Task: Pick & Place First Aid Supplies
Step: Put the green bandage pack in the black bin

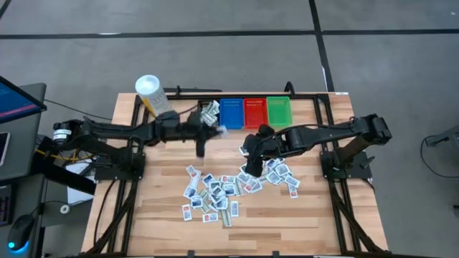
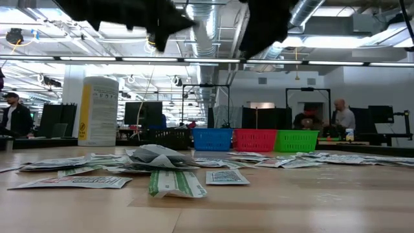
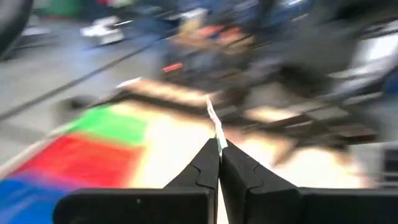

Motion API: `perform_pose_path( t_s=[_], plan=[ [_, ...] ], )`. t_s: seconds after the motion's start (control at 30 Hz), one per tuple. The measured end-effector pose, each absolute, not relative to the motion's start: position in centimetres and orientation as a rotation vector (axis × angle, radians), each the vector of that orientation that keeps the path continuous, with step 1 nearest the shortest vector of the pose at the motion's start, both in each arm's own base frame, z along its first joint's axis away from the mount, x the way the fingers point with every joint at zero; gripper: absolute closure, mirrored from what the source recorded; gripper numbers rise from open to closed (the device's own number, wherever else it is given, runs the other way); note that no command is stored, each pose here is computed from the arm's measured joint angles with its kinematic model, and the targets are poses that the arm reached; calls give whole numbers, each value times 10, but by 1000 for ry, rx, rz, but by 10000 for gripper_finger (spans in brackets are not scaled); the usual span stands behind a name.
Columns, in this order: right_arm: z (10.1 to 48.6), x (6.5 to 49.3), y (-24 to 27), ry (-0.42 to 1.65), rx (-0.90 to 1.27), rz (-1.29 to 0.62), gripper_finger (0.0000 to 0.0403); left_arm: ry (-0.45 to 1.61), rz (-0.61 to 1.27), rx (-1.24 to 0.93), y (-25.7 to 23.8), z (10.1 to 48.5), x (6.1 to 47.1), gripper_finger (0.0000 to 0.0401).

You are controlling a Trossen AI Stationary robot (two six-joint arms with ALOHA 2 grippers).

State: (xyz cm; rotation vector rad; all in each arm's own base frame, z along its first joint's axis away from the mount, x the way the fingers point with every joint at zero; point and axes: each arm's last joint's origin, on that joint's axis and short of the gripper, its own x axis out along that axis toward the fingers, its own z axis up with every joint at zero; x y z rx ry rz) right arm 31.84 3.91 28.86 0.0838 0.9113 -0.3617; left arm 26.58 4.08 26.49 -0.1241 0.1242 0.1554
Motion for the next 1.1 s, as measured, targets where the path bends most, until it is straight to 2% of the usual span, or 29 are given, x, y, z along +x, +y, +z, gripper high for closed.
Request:
perform_pose_path(
  t_s=[0.2, 0.33, 0.43, 0.6, 0.77, 0.97, 1.1],
  plan=[
    [258, 309, 32, 991, 100, -444, 175, 352, 629, 61, 96, 247, 245, 394],
    [243, 306, 25, 1005, 119, -486, 175, 372, 771, 92, 129, 248, 230, 394],
    [235, 307, 19, 986, 133, -501, 175, 370, 774, 73, 150, 242, 226, 394],
    [232, 310, 7, 955, 129, -512, 175, 392, 655, 31, 169, 215, 238, 394],
    [233, 311, -3, 948, 107, -516, 175, 466, 642, 10, 173, 192, 246, 394],
    [233, 311, -6, 957, 71, -499, 175, 507, 679, 7, 177, 181, 248, 392],
    [233, 311, -6, 964, 44, -484, 175, 504, 668, 10, 174, 181, 250, 372]
  ],
)
